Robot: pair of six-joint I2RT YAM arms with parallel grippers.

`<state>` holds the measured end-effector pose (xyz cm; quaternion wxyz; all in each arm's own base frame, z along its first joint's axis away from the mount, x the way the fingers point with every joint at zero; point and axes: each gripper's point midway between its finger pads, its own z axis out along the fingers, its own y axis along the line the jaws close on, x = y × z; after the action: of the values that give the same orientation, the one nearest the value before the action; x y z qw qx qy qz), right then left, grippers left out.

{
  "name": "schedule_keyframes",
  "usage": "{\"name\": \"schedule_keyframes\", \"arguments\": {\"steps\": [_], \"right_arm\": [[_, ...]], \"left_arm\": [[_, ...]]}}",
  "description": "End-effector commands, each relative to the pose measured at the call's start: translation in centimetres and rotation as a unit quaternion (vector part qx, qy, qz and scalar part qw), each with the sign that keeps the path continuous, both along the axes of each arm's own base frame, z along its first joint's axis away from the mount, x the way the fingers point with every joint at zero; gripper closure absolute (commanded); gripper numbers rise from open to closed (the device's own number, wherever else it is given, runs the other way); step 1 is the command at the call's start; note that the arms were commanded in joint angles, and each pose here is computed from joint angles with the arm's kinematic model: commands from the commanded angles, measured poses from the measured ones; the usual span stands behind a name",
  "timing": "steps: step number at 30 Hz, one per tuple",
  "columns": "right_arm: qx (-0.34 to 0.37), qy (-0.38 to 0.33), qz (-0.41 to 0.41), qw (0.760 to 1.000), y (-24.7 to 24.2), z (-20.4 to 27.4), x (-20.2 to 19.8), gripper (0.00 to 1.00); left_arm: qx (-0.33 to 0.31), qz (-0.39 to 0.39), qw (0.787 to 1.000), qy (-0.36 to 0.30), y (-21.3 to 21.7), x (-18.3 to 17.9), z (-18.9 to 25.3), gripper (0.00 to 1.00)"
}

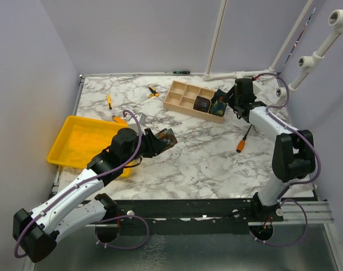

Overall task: Roll the ties
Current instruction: Move the storage box to the center of the board.

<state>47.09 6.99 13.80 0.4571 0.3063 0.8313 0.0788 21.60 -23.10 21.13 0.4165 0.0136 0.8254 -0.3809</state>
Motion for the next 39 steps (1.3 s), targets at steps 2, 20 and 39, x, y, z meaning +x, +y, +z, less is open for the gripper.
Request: {"name": "schedule_keyframes", "arguments": {"steps": [2, 20, 39], "right_arm": [[-0.004, -0.003, -0.032, 0.999, -1.2, -0.1, 3.4, 0.34], [-0.037, 0.051, 0.064, 0.996, 3.7, -4.7, 4.4, 0.34], [0.075, 0.143, 0.06, 0.985, 10.1, -11.3, -6.6, 0.34]], "left_arm": [[0.009, 0.008, 1.0, -0.01, 0.5, 0.3, -0.1, 1.0], [0.011, 0.004, 1.0, 0.004, -0.1, 0.6, -1.1, 1.0], [-0.002, -0.003, 1.0, 0.008, 0.0, -0.2, -1.4, 1.0]]}}
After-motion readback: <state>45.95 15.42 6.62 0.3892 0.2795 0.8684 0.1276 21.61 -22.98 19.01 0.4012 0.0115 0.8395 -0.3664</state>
